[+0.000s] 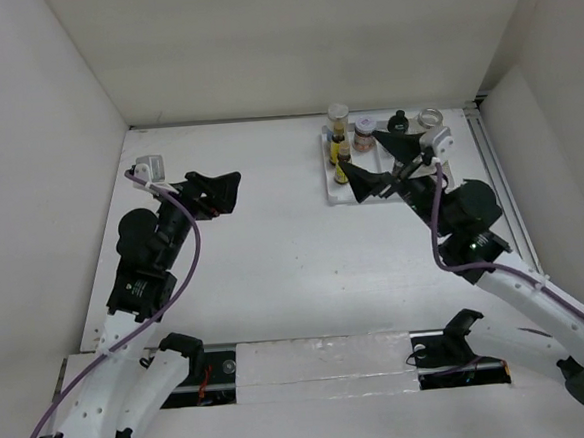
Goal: Organize the condiment bottles
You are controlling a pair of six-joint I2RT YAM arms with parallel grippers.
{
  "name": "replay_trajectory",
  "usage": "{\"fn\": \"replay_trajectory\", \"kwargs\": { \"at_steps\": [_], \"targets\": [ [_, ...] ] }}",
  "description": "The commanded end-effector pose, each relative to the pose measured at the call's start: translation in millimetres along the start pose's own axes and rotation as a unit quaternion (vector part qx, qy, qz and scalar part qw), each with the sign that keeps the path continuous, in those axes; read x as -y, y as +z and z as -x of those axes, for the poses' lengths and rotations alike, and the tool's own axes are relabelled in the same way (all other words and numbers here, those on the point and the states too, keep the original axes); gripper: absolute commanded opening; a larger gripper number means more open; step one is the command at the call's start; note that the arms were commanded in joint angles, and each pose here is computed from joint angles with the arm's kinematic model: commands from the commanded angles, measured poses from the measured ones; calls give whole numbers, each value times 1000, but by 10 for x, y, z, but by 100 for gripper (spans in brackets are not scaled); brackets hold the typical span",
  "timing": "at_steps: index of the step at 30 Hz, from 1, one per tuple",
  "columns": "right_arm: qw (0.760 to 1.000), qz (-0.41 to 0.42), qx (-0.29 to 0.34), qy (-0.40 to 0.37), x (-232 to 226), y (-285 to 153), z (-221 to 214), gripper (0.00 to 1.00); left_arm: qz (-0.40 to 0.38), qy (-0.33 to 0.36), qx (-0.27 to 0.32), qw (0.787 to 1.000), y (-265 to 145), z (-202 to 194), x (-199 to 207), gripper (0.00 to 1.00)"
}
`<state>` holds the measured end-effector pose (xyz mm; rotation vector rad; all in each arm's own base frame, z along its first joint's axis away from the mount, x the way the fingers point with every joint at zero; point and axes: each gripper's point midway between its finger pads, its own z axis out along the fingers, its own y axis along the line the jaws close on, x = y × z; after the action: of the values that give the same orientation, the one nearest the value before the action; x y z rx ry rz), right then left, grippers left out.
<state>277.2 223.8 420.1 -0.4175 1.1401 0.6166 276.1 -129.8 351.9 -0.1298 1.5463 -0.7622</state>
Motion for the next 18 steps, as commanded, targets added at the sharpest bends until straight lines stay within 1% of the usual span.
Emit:
{"fn": "replay_trajectory", "kwargs": {
  "at_steps": [1,5,9,10,11,12,13,14,16,18],
  "targets": [
    [999,-29,44,-6,66,-165,407,100,-50,3,26,998,-54,149,219,99],
    [999,-9,46,-2,-38,-266,513,100,-55,3,23,998,-58,138,235,99],
    [995,92,29,-6,-418,-304,543,100,-66,-1,22,998,-64,141,281,99],
    [989,146,22,-12,-617,-331,516,100,-66,-1,22,998,-64,141,281,99],
    [985,175,8,-8,-731,-351,461,100,-73,0,23,997,-75,168,321,99],
    [979,204,7,-20,-838,-360,448,100,-73,0,23,997,-75,169,321,99],
    [968,251,5,-24,-1002,-434,426,100,-73,0,23,997,-75,169,321,99],
    [961,275,7,-24,-1120,-480,455,100,-75,1,27,997,-98,190,336,99],
    [955,294,-10,-29,-1211,-535,359,100,-82,2,29,996,-110,225,377,99],
    [952,304,-9,-33,-1273,-640,368,100,-81,6,28,996,-117,237,382,99]
  ]
}}
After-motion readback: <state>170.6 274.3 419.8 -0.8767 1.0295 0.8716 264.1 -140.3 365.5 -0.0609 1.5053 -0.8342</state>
